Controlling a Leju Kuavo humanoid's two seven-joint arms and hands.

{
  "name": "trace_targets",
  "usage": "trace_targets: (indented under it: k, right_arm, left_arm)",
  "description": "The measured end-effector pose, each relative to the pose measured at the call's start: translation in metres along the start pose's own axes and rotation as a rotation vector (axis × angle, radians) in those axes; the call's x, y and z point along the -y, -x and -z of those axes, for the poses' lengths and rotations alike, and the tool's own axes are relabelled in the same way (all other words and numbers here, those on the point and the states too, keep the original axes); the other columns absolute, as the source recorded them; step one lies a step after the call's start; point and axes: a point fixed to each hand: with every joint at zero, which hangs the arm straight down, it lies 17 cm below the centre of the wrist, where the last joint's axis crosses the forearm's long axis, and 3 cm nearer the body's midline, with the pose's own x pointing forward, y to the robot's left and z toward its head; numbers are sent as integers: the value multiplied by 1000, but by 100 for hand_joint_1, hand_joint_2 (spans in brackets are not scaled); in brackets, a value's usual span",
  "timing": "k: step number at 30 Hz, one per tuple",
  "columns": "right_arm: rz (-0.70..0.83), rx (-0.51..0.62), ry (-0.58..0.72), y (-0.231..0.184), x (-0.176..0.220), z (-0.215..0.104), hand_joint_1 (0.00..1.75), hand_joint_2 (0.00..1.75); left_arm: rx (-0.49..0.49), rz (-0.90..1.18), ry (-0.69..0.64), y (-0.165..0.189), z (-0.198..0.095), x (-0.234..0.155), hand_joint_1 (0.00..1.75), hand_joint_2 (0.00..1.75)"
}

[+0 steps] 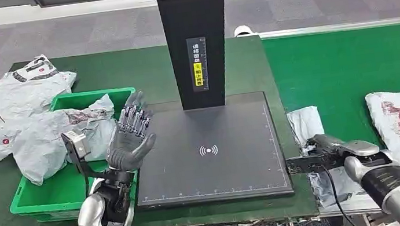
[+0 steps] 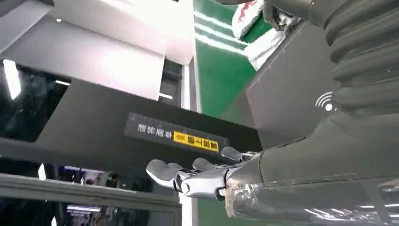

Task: Moved the parcel from conveyor to table for the left to box.

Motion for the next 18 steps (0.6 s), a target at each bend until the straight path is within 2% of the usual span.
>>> trace_targets:
  k: [3, 8, 13, 18]
  right_arm:
    - [120, 114, 85, -23, 11, -9, 175, 175]
    - [391, 346, 346, -74, 91, -32, 175, 175]
    - [460, 417, 479, -86, 138, -50, 175, 175]
    - [799, 518, 720, -102, 191, -82, 175, 175]
  left_arm:
    - [5, 9, -32, -3, -10, -12, 0, 175]
    - [30, 41, -87, -11, -28, -26, 0, 175]
    - [34, 47, -109, -13, -36, -28, 0, 175]
    - [40, 76, -159, -15, -45, -33, 0, 175]
